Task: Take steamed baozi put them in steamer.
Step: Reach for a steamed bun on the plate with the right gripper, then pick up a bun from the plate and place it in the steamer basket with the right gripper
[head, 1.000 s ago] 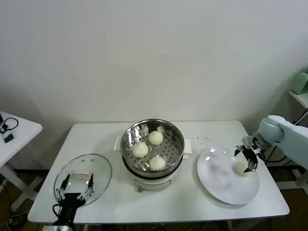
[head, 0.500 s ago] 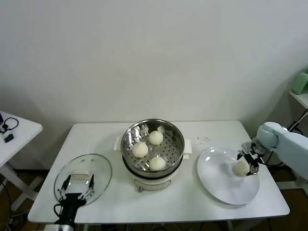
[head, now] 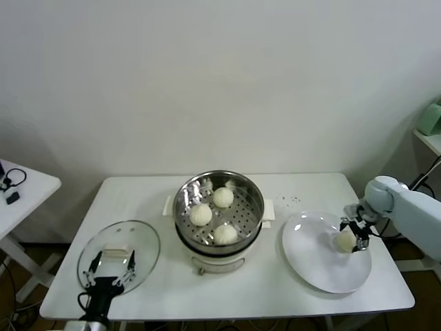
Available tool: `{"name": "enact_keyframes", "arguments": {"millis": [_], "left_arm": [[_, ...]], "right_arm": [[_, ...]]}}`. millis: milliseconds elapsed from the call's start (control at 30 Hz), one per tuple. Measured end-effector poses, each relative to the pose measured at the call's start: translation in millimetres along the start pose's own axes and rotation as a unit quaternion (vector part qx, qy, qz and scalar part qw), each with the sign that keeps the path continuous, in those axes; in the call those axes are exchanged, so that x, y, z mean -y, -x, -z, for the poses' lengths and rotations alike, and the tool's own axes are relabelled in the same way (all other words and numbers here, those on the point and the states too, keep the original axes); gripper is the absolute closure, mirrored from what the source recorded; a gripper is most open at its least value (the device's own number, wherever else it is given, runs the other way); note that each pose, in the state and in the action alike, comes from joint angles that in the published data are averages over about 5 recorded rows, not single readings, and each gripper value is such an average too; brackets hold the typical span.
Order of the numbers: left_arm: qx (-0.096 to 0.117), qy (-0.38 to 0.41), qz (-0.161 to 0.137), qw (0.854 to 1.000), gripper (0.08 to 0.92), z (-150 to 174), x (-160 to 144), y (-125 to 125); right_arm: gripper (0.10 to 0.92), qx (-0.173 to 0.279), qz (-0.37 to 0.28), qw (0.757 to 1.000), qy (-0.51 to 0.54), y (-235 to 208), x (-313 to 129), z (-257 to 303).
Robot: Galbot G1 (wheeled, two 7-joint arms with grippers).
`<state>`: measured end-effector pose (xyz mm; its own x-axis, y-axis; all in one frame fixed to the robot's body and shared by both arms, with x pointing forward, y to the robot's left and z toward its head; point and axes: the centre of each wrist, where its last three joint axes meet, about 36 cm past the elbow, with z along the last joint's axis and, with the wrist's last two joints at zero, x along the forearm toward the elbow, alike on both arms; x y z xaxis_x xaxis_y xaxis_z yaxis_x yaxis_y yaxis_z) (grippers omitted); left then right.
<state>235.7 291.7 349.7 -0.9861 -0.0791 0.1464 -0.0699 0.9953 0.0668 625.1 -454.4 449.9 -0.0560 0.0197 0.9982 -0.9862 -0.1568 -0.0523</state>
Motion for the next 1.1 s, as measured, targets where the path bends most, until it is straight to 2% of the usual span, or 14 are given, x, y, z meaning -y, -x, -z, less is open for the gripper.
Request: {"name": "enact_keyframes", "arguments": {"millis": [267, 633, 867, 1100], "left_arm": [[-0.001, -0.001, 0.001, 1.0, 0.177, 0, 1, -1], [-0.002, -0.002, 0.0, 1.0, 0.177, 0, 2, -3], [-0.004, -0.002, -0.006, 1.0, 0.177, 0, 6, -5], [0.0, -0.006, -0.012, 1.0, 0.177, 2, 10, -5]], "right_arm": [[0.33, 0.003, 0.0, 1.0, 0.005, -1, -1, -2], [0.333, 0.026, -0.012, 0.999, 0.03, -17, 5, 0], [0.335, 0.064, -0.033, 0.996, 0.058, -55, 32, 18], [0.335, 0.105, -0.055, 0.991, 0.069, -112, 71, 54]]}}
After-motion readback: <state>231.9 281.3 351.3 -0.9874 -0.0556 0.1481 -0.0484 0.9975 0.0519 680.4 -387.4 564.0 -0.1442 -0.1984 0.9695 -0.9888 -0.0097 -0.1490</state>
